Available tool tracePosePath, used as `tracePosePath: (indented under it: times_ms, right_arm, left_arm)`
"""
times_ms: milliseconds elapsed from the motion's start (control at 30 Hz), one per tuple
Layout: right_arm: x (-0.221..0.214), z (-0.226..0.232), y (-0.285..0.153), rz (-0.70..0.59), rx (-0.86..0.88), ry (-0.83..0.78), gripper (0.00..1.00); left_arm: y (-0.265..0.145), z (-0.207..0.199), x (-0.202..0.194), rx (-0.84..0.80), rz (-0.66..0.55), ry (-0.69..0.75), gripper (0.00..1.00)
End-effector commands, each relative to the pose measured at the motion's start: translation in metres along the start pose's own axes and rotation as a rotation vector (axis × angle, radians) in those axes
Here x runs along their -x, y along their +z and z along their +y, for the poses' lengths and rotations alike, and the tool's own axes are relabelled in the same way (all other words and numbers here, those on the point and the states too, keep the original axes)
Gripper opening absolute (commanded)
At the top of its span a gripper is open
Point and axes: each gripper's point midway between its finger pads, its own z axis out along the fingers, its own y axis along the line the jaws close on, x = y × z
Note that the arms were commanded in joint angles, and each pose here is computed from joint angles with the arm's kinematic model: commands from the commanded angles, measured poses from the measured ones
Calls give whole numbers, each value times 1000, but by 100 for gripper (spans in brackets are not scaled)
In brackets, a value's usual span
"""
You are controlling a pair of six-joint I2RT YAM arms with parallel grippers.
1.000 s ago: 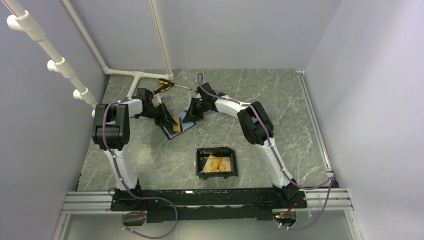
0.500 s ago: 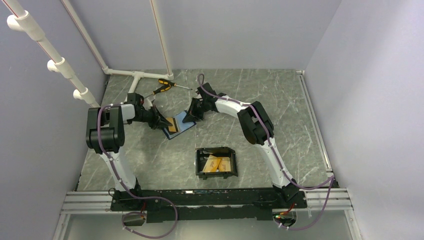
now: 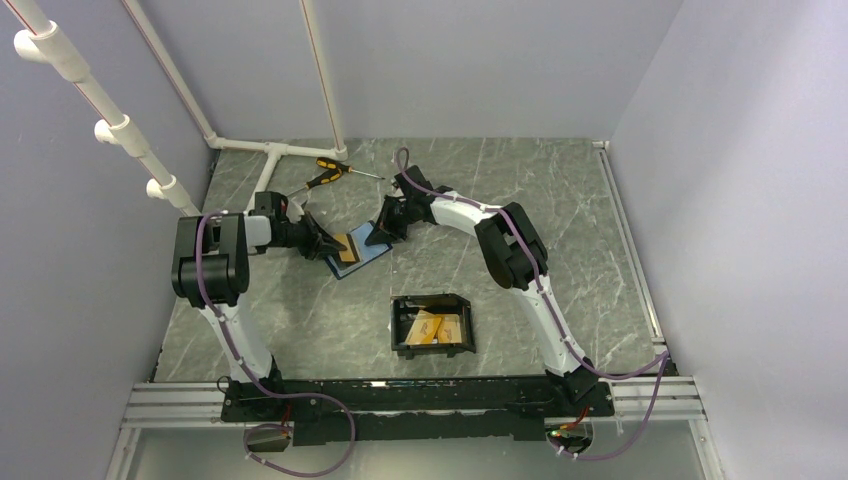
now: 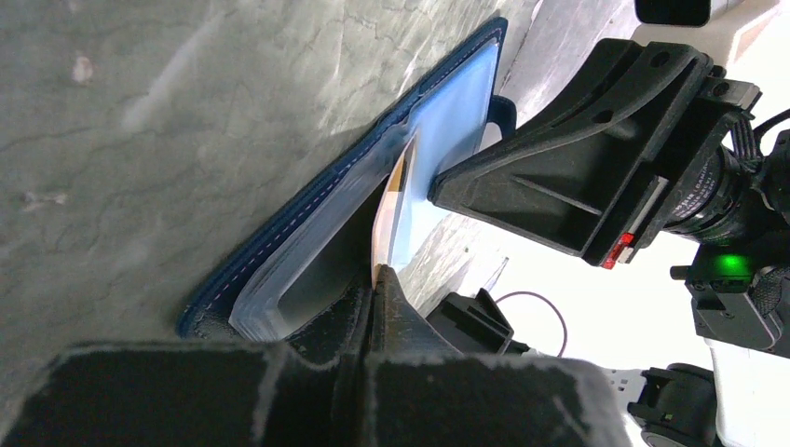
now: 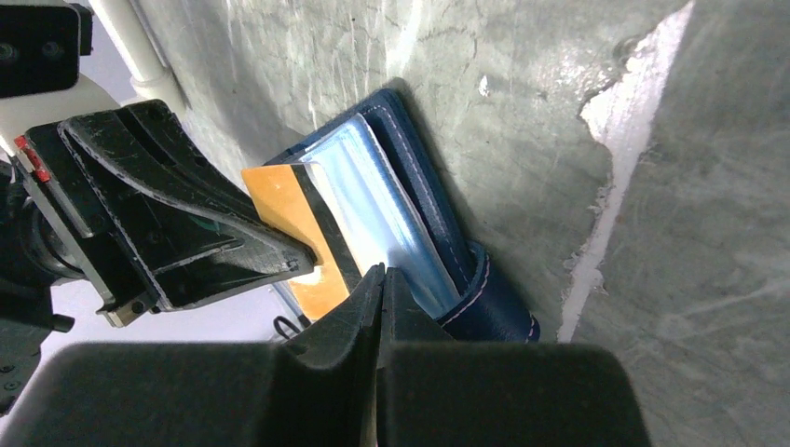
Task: Put the credit cards into the card holder
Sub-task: Insert the credit card into the card holder.
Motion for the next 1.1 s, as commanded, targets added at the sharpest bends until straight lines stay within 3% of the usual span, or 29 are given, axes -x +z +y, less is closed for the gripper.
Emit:
tracePosePath:
  times_ms: [0,633,833,933,1067]
  right_arm:
    - [-6,-49,8,-14,-170,61,0]
    - [-11,-45,5,-19,-178,55,0]
    - [-7,-27,-18,9,-151,-21,0]
    - [4,-14,-40,-7,-125,-96,16]
    - [23,-1,-62,-41,-118,-200,28]
  left_arm:
    - [2,8,6,49,-89,23,0]
    - [15,8,2,38,-226,-68,0]
    - [18,11,3,22,-250,-73,0]
    - [18,13,2,22,-249,-67,0]
    - [18,15,-1,31,-237,-54,0]
